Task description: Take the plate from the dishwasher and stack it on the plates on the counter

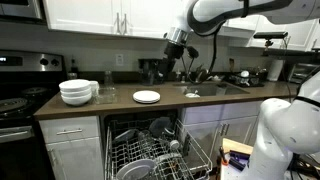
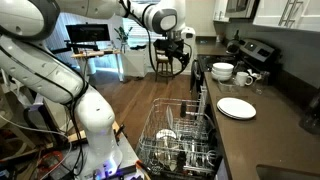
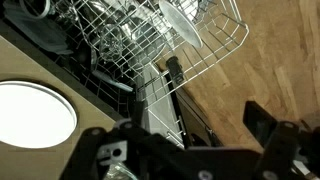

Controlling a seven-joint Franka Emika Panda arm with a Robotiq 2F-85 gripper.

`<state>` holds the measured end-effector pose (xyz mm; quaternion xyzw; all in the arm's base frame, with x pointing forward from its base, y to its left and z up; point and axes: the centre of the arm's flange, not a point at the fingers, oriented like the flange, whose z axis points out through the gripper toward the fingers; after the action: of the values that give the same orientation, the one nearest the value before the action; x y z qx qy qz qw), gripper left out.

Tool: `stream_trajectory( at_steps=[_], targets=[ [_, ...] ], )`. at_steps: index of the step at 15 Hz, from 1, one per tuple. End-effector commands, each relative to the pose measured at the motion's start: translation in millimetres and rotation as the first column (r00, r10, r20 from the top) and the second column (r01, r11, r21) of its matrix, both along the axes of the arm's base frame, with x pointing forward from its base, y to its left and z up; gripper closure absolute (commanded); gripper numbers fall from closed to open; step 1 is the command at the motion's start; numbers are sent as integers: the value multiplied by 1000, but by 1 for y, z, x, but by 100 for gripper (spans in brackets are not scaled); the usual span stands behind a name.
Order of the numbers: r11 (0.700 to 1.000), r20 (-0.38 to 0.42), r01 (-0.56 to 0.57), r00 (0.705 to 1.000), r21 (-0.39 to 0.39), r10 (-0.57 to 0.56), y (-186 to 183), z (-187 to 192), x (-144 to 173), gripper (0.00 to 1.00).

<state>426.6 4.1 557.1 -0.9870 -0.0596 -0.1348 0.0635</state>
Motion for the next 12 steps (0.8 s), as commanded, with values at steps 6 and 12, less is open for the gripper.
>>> stream_trajectory(
  at_steps=[6,12],
  targets=[
    [997,-71,-72,995,-2,72,9,-23,27,0],
    [956,-177,-291,943,-32,282,53,-88,73,0]
  ],
)
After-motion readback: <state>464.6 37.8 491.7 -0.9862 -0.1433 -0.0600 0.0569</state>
